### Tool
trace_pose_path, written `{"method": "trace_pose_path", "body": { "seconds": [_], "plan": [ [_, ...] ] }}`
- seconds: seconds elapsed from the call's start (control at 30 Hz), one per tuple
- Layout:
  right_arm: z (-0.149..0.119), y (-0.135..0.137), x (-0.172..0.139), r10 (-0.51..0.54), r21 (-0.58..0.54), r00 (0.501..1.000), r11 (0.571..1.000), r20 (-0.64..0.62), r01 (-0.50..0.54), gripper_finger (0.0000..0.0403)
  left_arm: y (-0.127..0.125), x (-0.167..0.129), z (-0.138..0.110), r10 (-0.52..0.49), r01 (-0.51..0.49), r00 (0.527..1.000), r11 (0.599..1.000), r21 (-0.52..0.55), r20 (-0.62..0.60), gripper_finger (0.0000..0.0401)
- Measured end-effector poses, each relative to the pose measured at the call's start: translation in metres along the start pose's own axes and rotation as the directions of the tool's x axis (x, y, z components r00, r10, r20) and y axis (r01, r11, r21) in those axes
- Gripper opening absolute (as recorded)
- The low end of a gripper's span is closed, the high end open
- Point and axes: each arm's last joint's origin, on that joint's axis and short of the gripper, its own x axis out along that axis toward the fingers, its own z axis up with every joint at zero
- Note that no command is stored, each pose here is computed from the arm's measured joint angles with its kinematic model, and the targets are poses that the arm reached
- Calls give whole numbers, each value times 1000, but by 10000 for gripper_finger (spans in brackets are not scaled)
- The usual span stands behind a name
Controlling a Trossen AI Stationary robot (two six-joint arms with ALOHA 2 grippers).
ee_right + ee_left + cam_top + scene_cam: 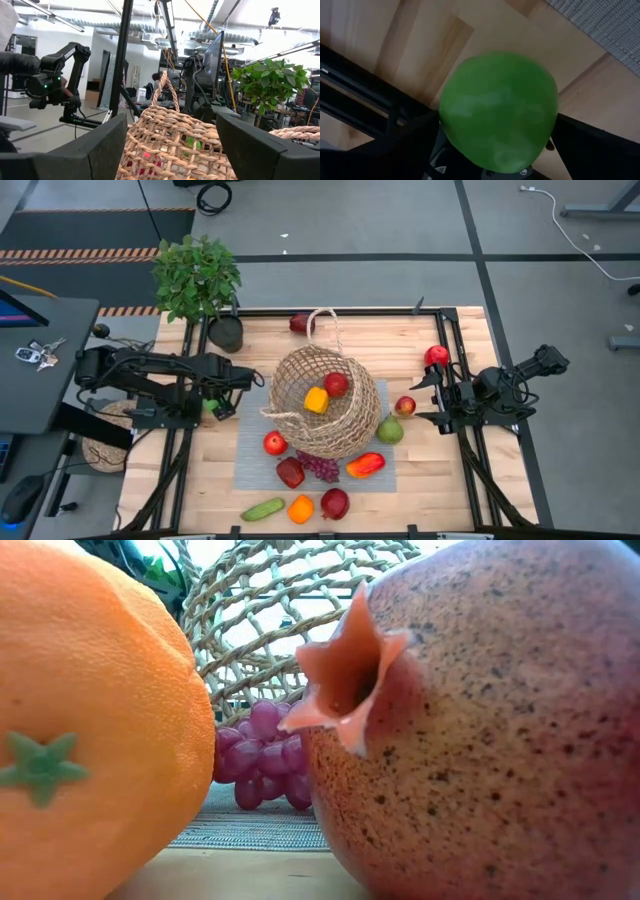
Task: Build produce basket
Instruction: Put the green apple into the basket
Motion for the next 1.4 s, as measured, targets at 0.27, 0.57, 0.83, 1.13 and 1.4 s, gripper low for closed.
{"method": "trace_pose_path", "body": {
  "seconds": [0.27,0.57,0.83,1.13,1.4],
  "plan": [
    [0,0,0,0,0,1000,1000,0,0,310,0,0,0,-1,1,1000,1000,16,3,375],
    [0,0,0,0,0,1000,1000,0,0,310,0,0,0,-3,3,1000,1000,15,1,309],
    [0,0,0,0,0,1000,1000,0,0,310,0,0,1,-4,4,1000,1000,15,8,293],
    [0,0,0,0,0,1000,1000,0,0,310,-2,-30,12,-23,20,995,999,27,97,292],
    [0,0,0,-1,0,1000,1000,0,1,310,3,-104,28,49,-58,923,998,11,382,291]
  ]
}}
